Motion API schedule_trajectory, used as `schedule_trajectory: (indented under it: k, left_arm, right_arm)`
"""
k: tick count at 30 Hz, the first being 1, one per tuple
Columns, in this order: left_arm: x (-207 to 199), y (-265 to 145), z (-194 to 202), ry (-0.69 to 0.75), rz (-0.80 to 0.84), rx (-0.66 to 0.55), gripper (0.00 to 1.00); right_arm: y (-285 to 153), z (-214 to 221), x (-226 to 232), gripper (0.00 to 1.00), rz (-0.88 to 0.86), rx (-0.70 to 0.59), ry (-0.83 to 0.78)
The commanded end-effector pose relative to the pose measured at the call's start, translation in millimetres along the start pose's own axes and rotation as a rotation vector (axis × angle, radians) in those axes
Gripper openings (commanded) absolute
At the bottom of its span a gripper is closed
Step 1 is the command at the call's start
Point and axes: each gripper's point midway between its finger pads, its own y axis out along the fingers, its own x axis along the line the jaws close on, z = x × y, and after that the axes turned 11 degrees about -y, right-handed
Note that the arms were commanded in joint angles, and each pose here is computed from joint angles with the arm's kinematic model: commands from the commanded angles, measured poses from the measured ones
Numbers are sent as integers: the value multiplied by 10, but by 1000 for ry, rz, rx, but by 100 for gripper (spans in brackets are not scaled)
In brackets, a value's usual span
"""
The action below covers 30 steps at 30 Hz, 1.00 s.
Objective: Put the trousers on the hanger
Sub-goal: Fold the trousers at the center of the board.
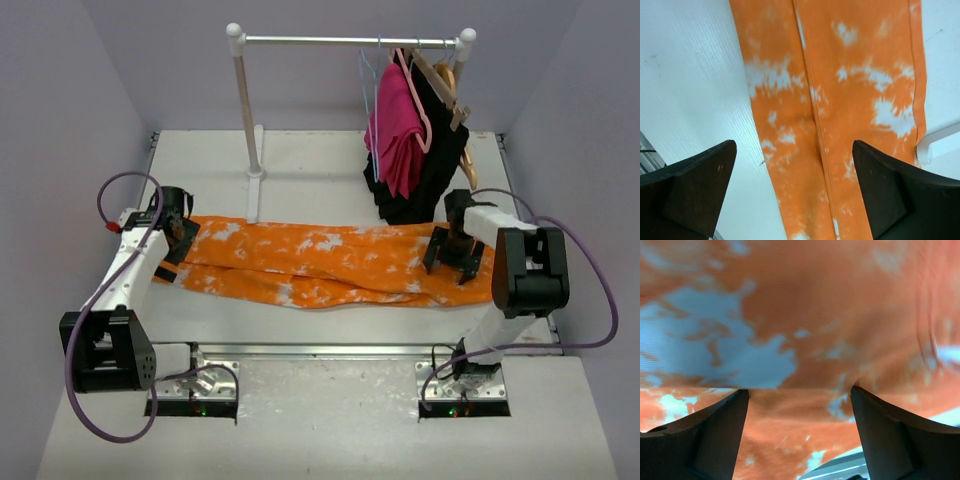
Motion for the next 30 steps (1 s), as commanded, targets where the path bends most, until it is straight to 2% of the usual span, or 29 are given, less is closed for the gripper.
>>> schedule_trajectory:
  k: [1,4,6,8,10,13,14,17,21,26,30]
  left_arm:
    - [-57,-42,-100,37,14,-31,100]
    - [-37,22,-71,49,-15,-21,100]
    - [-48,63,-56,49,-17,-22,100]
    - [-55,143,-31,47,-21,-25,100]
    - [-39,229,34,58,-48,-5,100]
    - [33,356,226,59,-90,62,100]
    - [74,426,302,55,-94,73,100]
    - [174,595,463,56,-122,98,98]
    - [156,844,542,87,-183,91,87]
    - [-51,997,600,130,-134,100,87]
    - [-109,888,615,108,-56,106,86]
  right_arm:
    - [120,-233,-766,83,267,-13,139]
    - [42,-371,-775,81,225,-17,193]
    - [-117,-533,-691,79,191,-88,173]
    - [-419,-694,-414,80,110,-214,104]
    - [-806,-770,-195,82,56,-328,46]
    - [-1369,-749,243,98,-71,-500,-51]
    - [-1503,-697,365,99,-115,-542,-86]
    - [-1685,-554,605,99,-224,-588,-136]
    - [-1782,-316,825,99,-366,-602,-214]
    - [-1785,-84,886,99,-456,-628,-278]
    - [-1725,16,898,99,-480,-630,-319]
